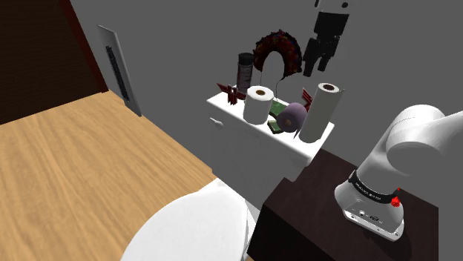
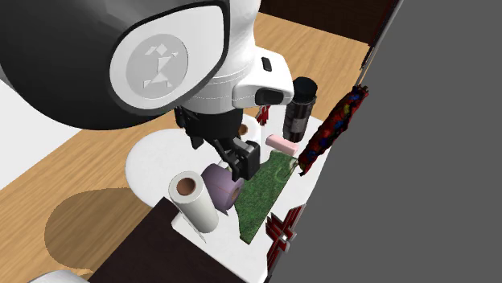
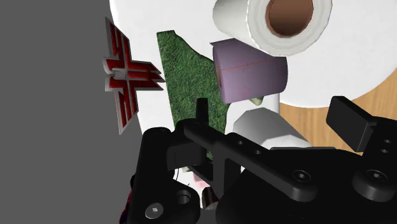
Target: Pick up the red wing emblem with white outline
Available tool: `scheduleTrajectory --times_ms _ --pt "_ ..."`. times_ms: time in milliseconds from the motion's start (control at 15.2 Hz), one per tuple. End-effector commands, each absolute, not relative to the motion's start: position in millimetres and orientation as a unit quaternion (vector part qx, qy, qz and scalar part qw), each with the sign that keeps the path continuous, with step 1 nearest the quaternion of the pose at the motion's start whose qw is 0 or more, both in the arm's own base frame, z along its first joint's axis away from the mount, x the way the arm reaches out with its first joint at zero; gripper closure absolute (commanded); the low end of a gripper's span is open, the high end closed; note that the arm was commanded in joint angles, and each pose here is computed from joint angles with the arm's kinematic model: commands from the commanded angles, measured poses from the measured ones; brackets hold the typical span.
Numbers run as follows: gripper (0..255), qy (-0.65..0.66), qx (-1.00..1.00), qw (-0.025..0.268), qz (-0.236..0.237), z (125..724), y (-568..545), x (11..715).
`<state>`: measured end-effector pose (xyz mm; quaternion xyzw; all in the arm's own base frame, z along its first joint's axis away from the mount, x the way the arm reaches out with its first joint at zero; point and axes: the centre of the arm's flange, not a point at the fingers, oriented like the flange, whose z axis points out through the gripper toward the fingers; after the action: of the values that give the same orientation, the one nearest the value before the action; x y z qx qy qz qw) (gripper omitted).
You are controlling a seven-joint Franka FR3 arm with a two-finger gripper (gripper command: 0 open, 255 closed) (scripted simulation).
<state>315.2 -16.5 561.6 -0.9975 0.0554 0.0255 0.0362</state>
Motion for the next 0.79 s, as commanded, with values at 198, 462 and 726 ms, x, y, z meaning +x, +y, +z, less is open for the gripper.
scheduleTrajectory --times_ms 198,462,726 --pt "0 0.043 -0.999 0.028 0.008 543 -7 344" --pt "0 0.026 -0.999 0.016 -0.015 518 5 383" --pt "0 0.009 -0.999 0.005 -0.039 496 19 423"
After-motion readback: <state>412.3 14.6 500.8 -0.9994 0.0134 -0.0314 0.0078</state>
